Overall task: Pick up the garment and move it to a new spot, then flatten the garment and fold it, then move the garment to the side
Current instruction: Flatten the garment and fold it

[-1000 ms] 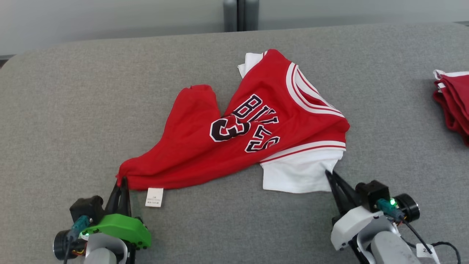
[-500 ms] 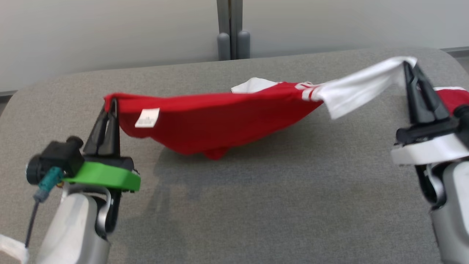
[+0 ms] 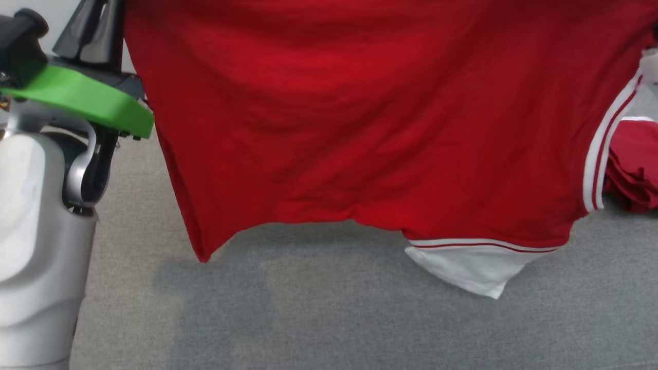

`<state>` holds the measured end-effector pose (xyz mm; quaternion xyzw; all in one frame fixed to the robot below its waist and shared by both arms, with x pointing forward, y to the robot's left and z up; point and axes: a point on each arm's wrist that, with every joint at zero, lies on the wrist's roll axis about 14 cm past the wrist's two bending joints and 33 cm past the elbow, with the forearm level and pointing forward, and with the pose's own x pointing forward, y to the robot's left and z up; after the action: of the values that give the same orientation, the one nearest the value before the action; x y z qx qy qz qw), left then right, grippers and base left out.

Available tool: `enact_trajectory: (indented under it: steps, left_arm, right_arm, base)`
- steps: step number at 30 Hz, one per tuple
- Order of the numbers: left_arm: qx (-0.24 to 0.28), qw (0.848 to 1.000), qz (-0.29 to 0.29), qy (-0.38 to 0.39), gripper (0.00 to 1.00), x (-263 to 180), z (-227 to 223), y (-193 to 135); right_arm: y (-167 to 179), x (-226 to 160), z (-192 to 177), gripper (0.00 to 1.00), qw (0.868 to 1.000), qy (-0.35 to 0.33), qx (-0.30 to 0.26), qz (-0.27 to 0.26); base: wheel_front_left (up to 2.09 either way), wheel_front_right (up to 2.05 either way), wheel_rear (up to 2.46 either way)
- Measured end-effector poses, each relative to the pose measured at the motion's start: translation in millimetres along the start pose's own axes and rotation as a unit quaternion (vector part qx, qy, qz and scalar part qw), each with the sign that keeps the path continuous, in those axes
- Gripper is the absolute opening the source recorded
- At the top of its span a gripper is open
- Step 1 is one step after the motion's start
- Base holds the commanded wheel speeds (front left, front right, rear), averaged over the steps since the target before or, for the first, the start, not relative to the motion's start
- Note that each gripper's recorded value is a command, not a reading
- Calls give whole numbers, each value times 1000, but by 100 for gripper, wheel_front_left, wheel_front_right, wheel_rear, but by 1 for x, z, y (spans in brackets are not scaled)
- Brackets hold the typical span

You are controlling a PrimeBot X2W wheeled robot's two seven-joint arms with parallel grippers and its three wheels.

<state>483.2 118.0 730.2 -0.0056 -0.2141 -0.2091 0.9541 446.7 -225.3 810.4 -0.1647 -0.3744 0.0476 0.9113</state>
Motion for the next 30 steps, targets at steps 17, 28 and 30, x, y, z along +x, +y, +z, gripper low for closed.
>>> enact_trajectory:
  steps: [17, 28, 30]
  left_arm:
    - [-10, 997, 82, 9, 0, 93, -72, 80]
    - [-71, 987, 140, 34, 0, 93, -168, 105]
    - [-92, 982, 150, 65, 0, 71, -199, 100]
  right_arm:
    - [-12, 92, -105, 0, 997, 47, -44, -37]
    - [19, 67, -201, 0, 992, 117, -27, -35]
    - [29, 46, -220, 0, 989, 142, -10, -32]
  base:
    - [0, 0, 0]
    - [0, 0, 0]
    - [0, 0, 0]
